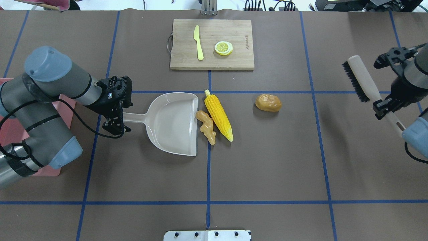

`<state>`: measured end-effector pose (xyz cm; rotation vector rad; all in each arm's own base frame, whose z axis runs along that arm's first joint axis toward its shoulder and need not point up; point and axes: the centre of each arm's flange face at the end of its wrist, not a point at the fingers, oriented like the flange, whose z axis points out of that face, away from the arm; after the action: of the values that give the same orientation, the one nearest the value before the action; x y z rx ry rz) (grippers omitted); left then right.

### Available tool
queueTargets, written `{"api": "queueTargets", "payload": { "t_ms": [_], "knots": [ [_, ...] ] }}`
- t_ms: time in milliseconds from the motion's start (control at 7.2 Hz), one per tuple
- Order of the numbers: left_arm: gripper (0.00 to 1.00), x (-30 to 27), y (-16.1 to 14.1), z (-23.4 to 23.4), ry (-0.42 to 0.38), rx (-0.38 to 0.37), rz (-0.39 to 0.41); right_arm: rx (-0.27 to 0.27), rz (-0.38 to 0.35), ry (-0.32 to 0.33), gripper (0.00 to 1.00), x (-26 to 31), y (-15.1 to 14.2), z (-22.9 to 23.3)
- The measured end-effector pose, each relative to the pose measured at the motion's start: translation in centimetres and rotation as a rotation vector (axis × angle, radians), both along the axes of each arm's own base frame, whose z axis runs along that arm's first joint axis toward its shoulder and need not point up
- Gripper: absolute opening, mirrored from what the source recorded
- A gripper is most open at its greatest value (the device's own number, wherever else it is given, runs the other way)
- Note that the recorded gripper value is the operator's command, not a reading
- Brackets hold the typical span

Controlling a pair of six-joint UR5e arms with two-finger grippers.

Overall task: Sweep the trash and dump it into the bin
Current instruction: 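Grasp the white dustpan handle with the left gripper while the right gripper grasps the brush, then sweep the potato, corn and ginger into the dustpan with the right-held brush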

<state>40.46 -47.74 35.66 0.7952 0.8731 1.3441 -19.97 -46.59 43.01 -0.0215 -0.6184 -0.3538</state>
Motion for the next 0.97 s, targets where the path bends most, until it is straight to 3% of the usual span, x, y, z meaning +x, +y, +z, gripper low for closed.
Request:
{"api": "queueTargets", "payload": {
  "t_ms": [139, 417, 972],
  "knots": [
    [0.93, -0.4, 0.4, 0.7, 0.008, -0.002, 0.009, 0.011, -0.028, 0.042, 0.00, -1.7, -0.2, -1.0],
    [0.91, -0.7, 0.7, 1.6, 0.016, -0.002, 0.014, 0.010, -0.051, 0.066, 0.00, -4.8, -0.1, -2.2],
    [0.91, -0.7, 0.7, 1.8, 0.024, 0.005, 0.014, -0.095, 0.001, 0.066, 0.00, -12.0, -3.7, -5.4]
  ]
}}
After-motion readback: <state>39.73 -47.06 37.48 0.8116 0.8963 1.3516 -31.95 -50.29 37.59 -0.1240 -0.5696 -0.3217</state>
